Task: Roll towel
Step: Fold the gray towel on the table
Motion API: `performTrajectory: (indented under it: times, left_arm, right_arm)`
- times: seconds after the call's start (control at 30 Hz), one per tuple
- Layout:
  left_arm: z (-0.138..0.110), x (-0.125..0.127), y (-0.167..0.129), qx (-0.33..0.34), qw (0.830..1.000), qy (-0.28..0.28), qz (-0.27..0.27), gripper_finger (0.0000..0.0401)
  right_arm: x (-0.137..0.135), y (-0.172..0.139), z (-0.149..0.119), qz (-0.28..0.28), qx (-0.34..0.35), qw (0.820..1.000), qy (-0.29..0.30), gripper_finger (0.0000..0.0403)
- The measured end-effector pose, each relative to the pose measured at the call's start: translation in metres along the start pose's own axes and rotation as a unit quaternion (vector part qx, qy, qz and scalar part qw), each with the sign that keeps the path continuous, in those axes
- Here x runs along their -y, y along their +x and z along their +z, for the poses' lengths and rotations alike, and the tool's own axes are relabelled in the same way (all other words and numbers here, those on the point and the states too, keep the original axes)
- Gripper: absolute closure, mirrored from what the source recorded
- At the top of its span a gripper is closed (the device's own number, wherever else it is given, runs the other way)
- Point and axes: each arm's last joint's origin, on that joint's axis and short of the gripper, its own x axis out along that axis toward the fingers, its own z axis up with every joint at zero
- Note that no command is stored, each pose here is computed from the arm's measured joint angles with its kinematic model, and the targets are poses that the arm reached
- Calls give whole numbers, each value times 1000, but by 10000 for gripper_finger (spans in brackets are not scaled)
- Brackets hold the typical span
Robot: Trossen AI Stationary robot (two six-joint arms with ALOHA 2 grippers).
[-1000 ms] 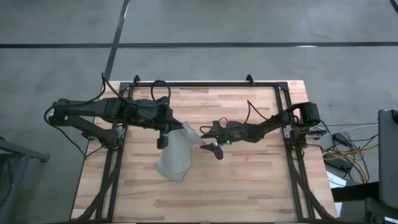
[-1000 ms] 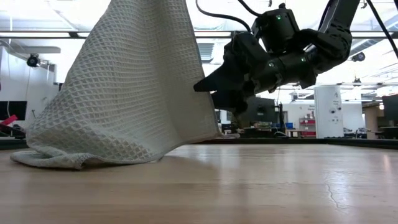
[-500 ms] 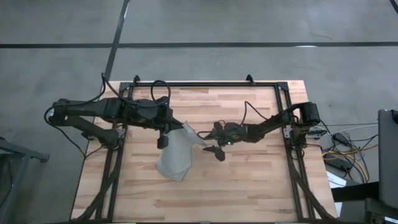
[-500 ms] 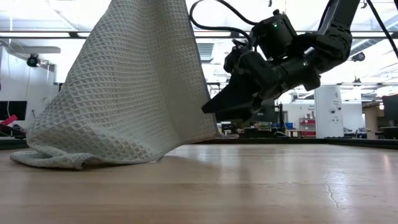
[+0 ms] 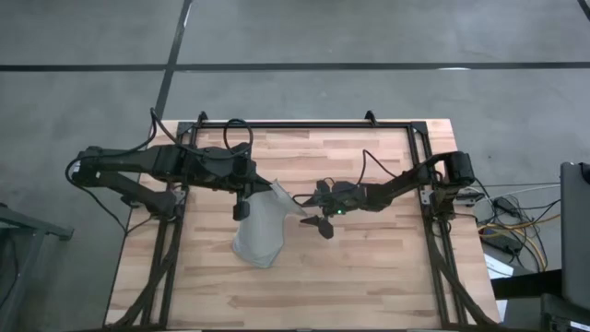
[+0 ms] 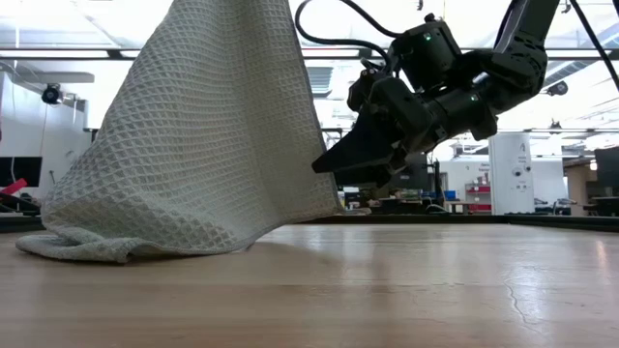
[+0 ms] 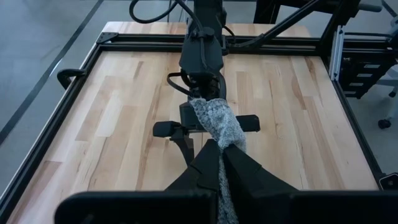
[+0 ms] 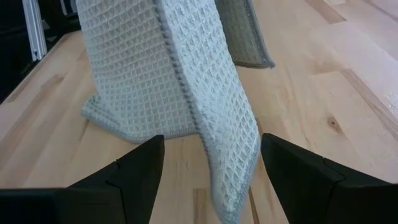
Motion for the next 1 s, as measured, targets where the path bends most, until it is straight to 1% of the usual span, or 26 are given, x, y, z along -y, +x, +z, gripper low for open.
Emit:
performTrajectory:
  times: [0.27,0.53,0.67,0.83,1.0]
  left_arm:
    - [0,0,0,0,1000,-1,0,395]
    - [0,0,0,0,1000,-1,0,395]
    - [0,0,0,0,1000,0,0,395]
    - [0,0,0,0,1000,0,0,395]
    - [0,0,0,0,1000,0,0,395]
  right_arm:
    - [0,0,-2,-2,-8,1000,3,138]
    - [3,-1,-14,-16,-71,997,7,138]
    - [4,-2,-17,-20,-85,996,7,139]
    - [4,-2,-17,-21,-86,996,7,150]
    - [4,-2,-17,-21,-87,996,7,172]
